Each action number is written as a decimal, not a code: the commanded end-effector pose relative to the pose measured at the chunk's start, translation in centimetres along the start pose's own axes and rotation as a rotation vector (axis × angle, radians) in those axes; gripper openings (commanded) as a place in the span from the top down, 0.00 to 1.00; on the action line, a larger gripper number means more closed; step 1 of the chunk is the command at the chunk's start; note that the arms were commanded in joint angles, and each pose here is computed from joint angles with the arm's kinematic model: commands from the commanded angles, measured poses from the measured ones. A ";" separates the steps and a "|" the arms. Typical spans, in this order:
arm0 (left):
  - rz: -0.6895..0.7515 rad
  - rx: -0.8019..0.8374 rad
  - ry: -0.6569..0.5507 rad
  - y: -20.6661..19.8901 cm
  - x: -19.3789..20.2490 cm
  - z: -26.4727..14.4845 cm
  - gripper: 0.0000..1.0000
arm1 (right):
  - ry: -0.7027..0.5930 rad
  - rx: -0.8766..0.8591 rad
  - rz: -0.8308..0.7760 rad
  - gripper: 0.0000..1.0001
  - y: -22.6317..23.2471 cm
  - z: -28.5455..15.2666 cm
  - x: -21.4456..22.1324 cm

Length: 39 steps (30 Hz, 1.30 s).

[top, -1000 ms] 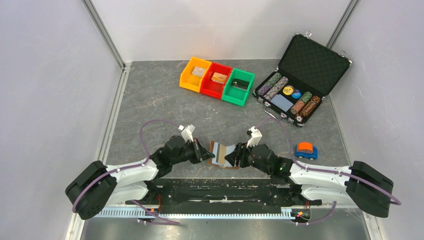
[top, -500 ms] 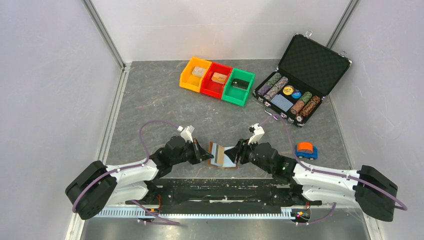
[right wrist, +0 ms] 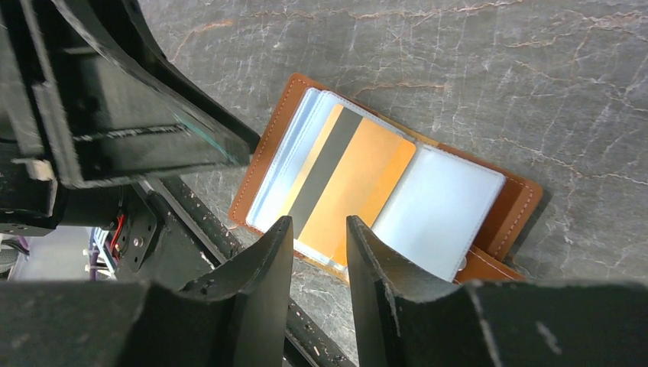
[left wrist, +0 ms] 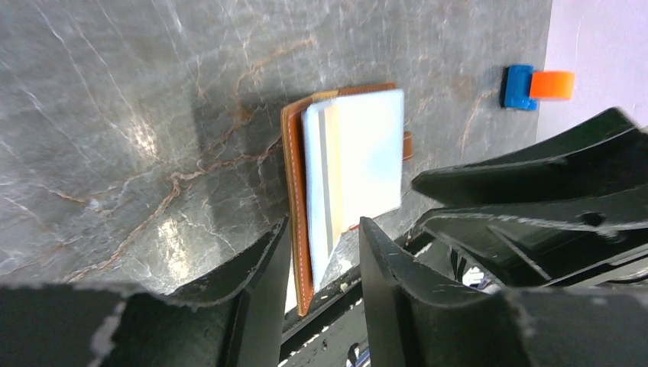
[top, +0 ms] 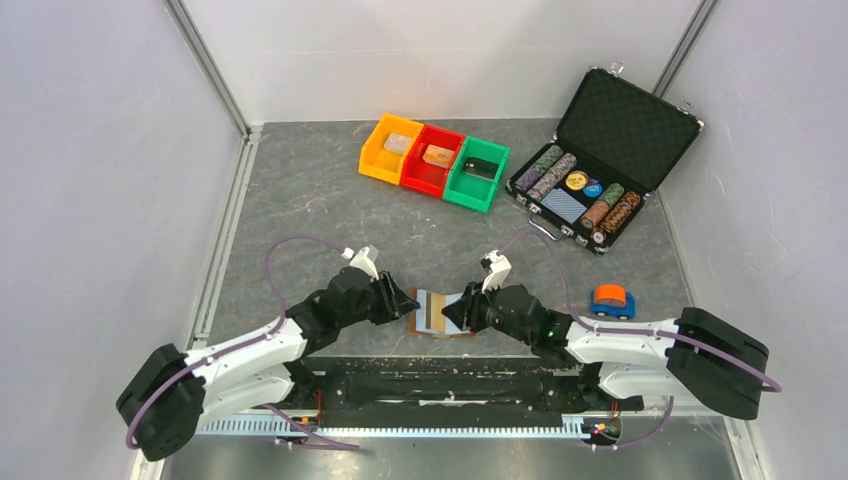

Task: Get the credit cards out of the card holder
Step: Remove the credit card from the card holder.

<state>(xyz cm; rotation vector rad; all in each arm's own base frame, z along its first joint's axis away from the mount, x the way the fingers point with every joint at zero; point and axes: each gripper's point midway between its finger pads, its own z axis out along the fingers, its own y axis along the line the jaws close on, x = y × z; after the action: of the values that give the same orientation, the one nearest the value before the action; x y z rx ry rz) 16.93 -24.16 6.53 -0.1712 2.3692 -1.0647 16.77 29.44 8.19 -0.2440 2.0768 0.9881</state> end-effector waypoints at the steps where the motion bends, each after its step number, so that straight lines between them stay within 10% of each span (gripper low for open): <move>1: 0.070 -0.091 -0.085 0.1 -2.6 -1.3 0.55 | -0.030 -0.060 -0.008 0.66 1.2 0.5 -0.8; 23: 0.099 -0.051 0.064 0.7 0.3 1.9 0.80 | 0.080 -0.033 0.038 0.66 -0.7 2.2 1.9; 39: 0.109 -0.151 0.106 4.2 2.0 2.2 0.81 | 0.134 -0.050 0.091 0.66 -0.8 2.8 3.2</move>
<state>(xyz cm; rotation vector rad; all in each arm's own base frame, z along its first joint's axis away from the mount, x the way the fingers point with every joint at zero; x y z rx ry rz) 16.82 -23.95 2.35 -0.0934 2.5216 -0.9111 16.22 30.35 3.11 -0.2597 2.2439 1.0494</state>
